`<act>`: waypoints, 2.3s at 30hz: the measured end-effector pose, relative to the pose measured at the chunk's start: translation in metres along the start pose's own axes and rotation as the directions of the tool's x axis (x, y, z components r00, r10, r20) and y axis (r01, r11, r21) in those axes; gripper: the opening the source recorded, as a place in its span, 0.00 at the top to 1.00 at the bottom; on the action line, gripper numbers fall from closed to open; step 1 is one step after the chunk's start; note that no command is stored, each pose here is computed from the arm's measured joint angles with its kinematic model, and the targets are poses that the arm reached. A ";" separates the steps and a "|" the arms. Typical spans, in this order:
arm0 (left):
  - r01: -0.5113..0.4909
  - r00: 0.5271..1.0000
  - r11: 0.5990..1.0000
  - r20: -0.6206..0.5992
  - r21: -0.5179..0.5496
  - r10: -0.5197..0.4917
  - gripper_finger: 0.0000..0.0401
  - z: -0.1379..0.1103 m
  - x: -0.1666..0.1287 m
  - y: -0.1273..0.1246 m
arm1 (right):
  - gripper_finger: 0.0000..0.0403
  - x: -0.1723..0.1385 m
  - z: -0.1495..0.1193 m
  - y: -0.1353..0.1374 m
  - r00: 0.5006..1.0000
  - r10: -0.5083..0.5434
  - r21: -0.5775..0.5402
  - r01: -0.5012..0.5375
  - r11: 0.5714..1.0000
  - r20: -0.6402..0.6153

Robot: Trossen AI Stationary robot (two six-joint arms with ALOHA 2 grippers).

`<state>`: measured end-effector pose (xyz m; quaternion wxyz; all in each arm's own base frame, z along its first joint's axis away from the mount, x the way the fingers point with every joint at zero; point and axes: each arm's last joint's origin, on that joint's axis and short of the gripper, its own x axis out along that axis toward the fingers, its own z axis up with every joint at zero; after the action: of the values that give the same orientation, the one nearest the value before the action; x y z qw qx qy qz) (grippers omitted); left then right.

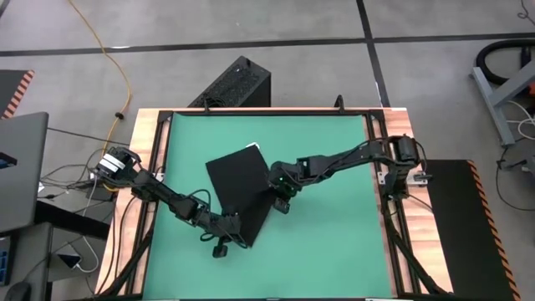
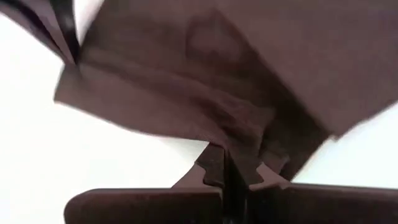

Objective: Roll towel into tight, uniform cylinder
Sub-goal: Roll the black towel

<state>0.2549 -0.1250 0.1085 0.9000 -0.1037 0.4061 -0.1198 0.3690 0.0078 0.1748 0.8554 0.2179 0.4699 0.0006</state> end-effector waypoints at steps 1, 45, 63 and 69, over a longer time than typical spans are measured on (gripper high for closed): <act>0.000 1.000 1.000 -0.002 0.003 0.000 1.00 0.000 0.000 0.000 | 0.96 0.000 -0.003 0.003 1.000 -0.004 -0.004 0.004 1.000 -0.024; -0.087 0.968 0.943 0.251 0.322 0.003 1.00 0.032 0.012 0.047 | 0.96 -0.001 -0.021 0.039 0.984 0.121 0.049 -0.115 0.992 -0.127; 0.025 0.982 0.957 0.170 0.288 -0.076 1.00 0.027 0.013 0.048 | 0.96 -0.008 0.001 -0.008 0.998 0.025 0.061 -0.022 0.998 -0.051; 0.048 0.982 0.964 0.162 0.262 -0.093 1.00 0.026 0.013 0.048 | 0.96 0.011 0.001 -0.021 0.999 -0.010 0.069 0.014 0.998 -0.054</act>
<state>0.2896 -0.0811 0.1028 0.9327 -0.0109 0.3038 -0.1939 0.3711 -0.0091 0.1587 0.8345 0.2446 0.4936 -0.0151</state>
